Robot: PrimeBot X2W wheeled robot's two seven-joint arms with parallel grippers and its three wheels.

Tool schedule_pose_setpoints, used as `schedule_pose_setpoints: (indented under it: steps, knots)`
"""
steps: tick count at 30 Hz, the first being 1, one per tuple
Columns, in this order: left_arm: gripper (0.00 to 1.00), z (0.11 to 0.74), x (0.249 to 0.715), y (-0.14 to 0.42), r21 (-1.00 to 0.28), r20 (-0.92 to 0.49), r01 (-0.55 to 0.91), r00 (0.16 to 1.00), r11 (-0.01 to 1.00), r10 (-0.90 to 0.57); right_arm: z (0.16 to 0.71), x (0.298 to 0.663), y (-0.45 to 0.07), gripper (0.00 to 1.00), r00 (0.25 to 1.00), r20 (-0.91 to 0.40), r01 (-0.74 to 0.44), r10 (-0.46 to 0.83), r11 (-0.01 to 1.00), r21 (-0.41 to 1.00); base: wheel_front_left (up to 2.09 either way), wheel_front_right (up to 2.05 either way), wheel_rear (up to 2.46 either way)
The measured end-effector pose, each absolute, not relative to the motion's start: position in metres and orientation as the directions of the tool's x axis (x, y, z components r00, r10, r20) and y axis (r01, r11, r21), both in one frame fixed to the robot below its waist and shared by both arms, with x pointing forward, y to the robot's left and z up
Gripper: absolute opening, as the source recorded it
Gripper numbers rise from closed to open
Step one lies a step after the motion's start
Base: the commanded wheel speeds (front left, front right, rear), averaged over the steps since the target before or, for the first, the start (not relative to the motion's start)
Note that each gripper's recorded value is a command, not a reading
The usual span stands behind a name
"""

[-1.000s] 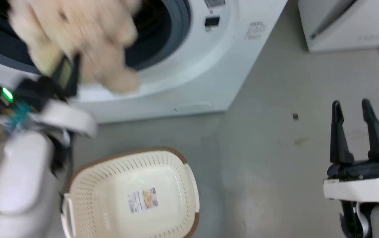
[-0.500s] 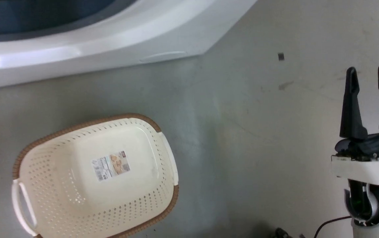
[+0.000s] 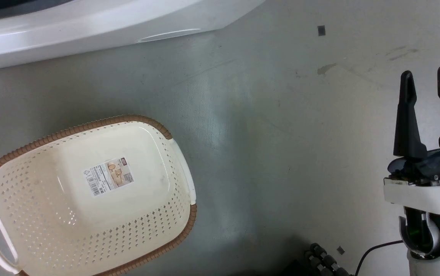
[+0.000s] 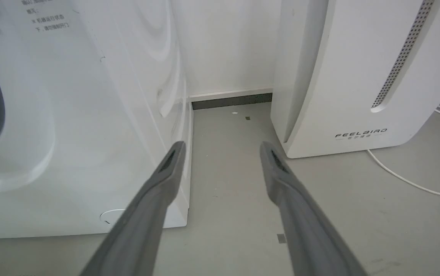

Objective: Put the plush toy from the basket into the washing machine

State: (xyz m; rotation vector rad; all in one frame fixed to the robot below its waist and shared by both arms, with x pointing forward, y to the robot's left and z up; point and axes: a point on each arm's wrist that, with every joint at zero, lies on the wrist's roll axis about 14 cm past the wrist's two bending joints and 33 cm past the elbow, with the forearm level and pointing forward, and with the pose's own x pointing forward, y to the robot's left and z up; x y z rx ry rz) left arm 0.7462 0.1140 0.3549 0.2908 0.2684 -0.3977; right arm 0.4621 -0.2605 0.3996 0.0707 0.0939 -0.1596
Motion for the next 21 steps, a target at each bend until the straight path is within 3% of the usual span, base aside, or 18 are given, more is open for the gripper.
schedule_pose_setpoints:
  steps: [6, 7, 13, 21]
  knots:
    - [0.0, 0.353, 0.743, 0.117, 0.227, -0.323, 0.445, 0.874, 0.866, -0.364, 0.4, 0.464, -0.257, 1.0, 0.985, -0.094, 0.153, -0.146, 0.986, 0.073, 0.0, 0.0, 0.0]
    - [1.0, 0.355, 0.742, 0.119, 0.223, -0.317, 0.442, 0.876, 0.869, -0.364, 0.401, 0.465, -0.256, 1.0, 0.985, -0.091, 0.151, -0.144, 0.986, 0.074, 0.0, 0.0, 0.0]
    - [1.0, 0.376, 0.735, 0.13, 0.237, -0.271, 0.416, 0.896, 0.878, -0.352, 0.418, 0.464, -0.254, 1.0, 0.989, -0.055, 0.141, -0.137, 0.987, 0.072, 0.0, 0.0, 0.0]
    - [1.0, 0.405, 0.688, 0.122, 0.133, -0.197, 0.39, 0.911, 0.911, -0.362, 0.459, 0.456, -0.249, 1.0, 0.992, 0.026, 0.12, -0.122, 0.991, 0.065, 0.0, 0.0, 0.0]
